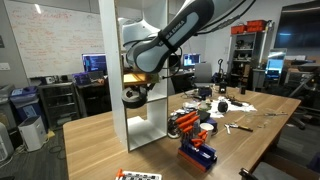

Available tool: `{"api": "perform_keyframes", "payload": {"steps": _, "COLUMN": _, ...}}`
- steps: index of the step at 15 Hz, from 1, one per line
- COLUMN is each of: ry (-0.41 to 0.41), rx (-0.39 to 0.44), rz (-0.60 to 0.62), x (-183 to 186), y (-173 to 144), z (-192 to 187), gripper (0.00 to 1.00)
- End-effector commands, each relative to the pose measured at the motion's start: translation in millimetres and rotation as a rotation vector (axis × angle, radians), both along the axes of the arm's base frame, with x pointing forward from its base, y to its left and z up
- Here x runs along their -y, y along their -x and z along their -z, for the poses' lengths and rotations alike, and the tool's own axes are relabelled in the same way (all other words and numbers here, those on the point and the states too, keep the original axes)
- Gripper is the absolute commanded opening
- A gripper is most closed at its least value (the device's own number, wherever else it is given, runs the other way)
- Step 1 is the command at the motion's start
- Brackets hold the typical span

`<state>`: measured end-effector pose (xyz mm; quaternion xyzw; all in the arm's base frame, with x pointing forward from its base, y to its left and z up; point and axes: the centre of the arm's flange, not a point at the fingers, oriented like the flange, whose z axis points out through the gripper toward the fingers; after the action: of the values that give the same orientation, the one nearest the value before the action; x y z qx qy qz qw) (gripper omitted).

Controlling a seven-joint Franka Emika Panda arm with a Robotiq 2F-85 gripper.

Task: Put the black tape on the pair of scissors

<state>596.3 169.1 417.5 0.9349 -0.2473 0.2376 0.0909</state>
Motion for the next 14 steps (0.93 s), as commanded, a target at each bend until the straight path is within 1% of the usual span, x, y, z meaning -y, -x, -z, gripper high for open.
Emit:
{"api": "perform_keyframes", "payload": {"steps": 1, "ry": 0.051, "rx": 0.095, "rz": -0.035, "x": 20, "y": -9, "z": -51, "gripper": 0.08}}
{"api": "perform_keyframes", "payload": {"steps": 2, "ry": 0.093, "rx": 0.126, "rz": -0.054, "x": 28, "y": -14, "z": -58, "gripper": 0.08}}
{"api": "perform_keyframes", "payload": {"steps": 4, "ry": 0.14, "rx": 0.176, "rz": -0.074, "x": 46, "y": -25, "z": -72, "gripper": 0.08}}
{"api": "perform_keyframes", "payload": {"steps": 7, "ry": 0.195, "rx": 0.239, "rz": -0.09, "x": 68, "y": -45, "z": -80, "gripper": 0.08}}
{"api": "perform_keyframes", "payload": {"steps": 8, "ry": 0.199, "rx": 0.253, "rz": -0.09, "x": 74, "y": -51, "z": -79, "gripper": 0.08}}
{"api": "perform_keyframes", "payload": {"steps": 10, "ry": 0.192, "rx": 0.263, "rz": -0.081, "x": 86, "y": -65, "z": -67, "gripper": 0.08}}
{"api": "perform_keyframes", "payload": {"steps": 14, "ry": 0.175, "rx": 0.22, "rz": -0.079, "x": 93, "y": -89, "z": -26, "gripper": 0.08}}
